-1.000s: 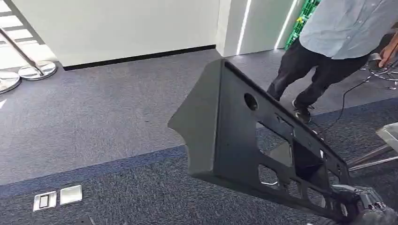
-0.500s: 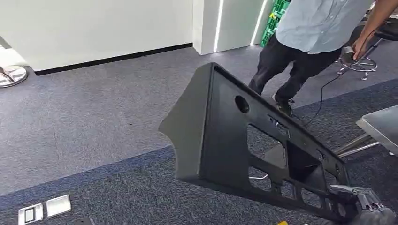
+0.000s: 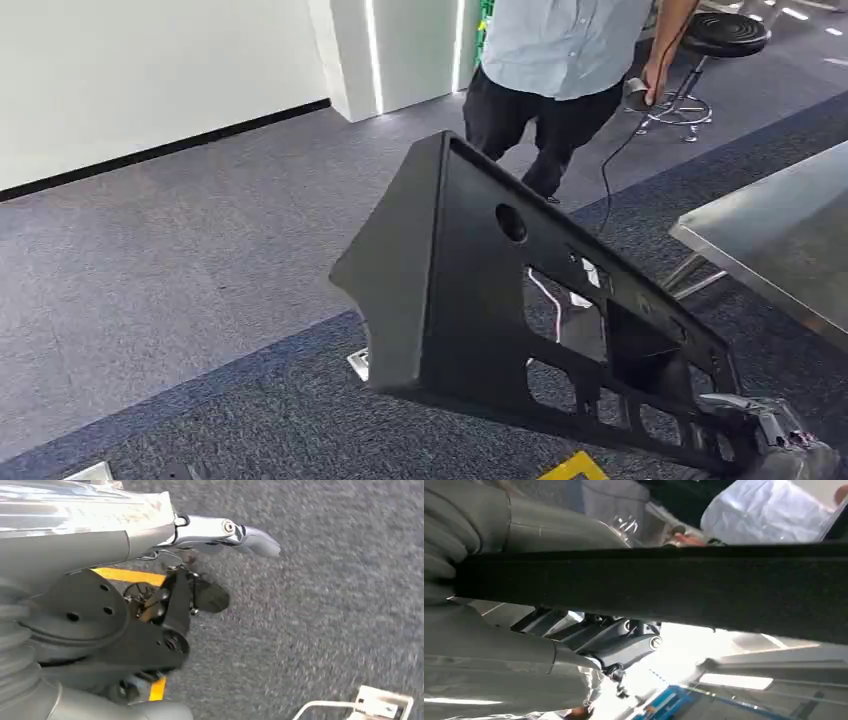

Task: Take the parts from the cabinet and place them on the table.

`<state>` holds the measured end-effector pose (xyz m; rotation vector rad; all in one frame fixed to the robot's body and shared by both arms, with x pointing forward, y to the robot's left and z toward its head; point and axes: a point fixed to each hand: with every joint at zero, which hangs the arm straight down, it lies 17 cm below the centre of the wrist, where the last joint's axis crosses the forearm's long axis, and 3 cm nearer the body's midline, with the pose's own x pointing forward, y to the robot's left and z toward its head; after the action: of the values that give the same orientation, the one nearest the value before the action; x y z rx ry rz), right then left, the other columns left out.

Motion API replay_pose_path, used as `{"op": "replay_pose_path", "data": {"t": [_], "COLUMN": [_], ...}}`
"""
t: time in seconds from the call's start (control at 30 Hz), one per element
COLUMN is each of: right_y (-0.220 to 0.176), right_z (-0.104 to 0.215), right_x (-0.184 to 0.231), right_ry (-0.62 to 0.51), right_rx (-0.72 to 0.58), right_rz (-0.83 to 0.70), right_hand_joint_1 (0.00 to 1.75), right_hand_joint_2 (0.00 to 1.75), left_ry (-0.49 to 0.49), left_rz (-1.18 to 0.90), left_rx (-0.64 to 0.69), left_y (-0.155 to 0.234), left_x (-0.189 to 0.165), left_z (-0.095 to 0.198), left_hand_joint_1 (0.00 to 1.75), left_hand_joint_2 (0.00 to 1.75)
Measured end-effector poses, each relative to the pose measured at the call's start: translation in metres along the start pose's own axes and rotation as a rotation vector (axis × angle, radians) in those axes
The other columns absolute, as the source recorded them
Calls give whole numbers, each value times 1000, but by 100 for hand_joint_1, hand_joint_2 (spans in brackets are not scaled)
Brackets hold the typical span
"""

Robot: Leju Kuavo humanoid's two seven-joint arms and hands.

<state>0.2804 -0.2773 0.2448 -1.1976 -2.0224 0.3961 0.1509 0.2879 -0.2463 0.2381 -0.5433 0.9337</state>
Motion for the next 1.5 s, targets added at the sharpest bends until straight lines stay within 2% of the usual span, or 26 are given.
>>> {"op": "replay_pose_path", "data": {"t": [1.5], "right_y": [-1], "right_z": [1], "right_x": [0], "right_ry": [6], "right_rx": [5], "right_rz": [1], "right_hand_joint_1": [175], "right_hand_joint_2": [175], "left_ry": [-8], "left_rz": [19], "left_rx": [-14], "left_y": [-4], "left_x": [1], "left_z": [1], "left_hand_joint_1": [0], "left_hand_joint_2": [175]}}
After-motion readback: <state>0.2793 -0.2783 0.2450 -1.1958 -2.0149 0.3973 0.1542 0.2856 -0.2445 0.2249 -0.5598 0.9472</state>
